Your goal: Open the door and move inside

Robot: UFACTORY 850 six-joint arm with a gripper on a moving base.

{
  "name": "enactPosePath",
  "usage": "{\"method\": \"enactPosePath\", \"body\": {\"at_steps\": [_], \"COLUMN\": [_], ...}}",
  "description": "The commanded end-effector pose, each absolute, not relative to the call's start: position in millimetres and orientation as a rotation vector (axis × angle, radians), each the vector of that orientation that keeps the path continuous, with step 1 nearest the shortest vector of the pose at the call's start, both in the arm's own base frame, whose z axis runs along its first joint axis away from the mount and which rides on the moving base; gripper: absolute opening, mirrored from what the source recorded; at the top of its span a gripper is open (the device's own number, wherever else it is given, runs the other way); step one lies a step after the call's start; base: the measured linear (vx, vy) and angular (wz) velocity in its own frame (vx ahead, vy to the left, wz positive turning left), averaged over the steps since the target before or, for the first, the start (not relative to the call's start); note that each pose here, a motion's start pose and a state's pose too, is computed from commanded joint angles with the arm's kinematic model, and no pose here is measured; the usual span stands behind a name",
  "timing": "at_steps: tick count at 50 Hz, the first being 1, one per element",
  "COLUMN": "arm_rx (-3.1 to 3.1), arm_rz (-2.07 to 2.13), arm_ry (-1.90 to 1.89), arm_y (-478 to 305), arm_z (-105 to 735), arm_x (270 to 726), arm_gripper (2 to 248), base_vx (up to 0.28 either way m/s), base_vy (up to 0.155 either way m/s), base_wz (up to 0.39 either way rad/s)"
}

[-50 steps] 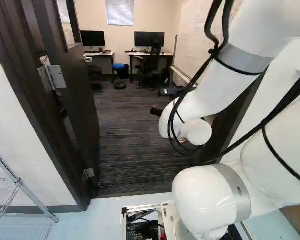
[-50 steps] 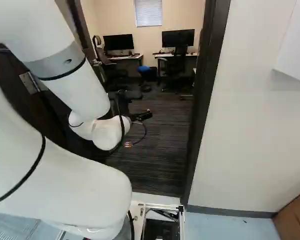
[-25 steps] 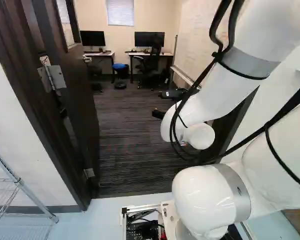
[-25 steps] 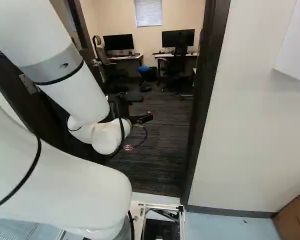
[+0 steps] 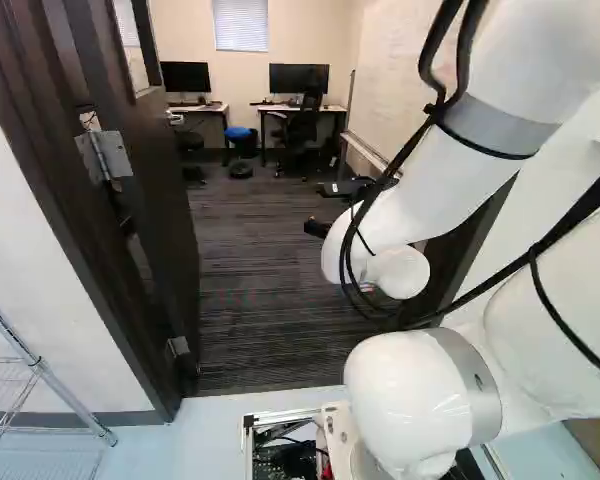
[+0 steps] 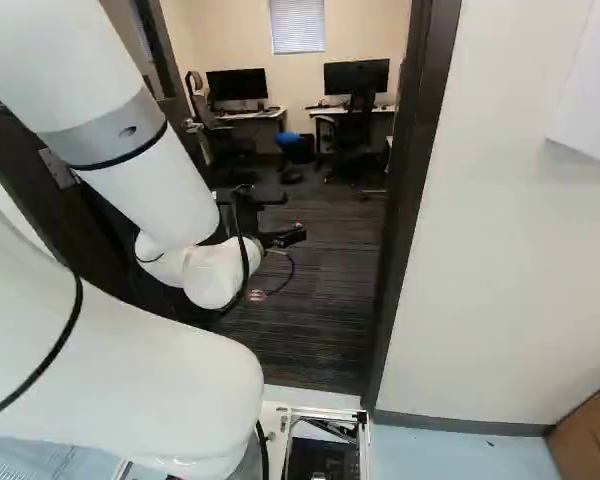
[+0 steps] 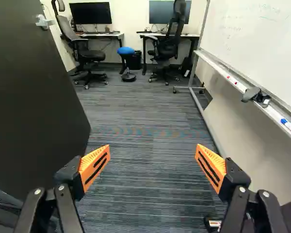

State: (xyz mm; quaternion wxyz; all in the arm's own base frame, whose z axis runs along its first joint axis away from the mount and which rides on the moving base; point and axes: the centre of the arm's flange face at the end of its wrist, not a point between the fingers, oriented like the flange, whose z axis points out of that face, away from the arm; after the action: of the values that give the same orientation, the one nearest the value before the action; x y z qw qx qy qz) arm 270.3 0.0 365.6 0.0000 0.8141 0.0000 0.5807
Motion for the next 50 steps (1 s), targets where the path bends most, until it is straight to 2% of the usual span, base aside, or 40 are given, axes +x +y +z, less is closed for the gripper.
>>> {"method": "enactPosePath", "body": {"at_steps": [50], "arm_rx": [2.558], "arm_rz": [1.824], "arm_ry": [0.0], "arm_y": [0.0], "arm_z": [365.6], "arm_x": [270.3], "arm_gripper": [247], "base_vx": [0.098], "base_vy": [0.029], "base_wz": [-0.008]}}
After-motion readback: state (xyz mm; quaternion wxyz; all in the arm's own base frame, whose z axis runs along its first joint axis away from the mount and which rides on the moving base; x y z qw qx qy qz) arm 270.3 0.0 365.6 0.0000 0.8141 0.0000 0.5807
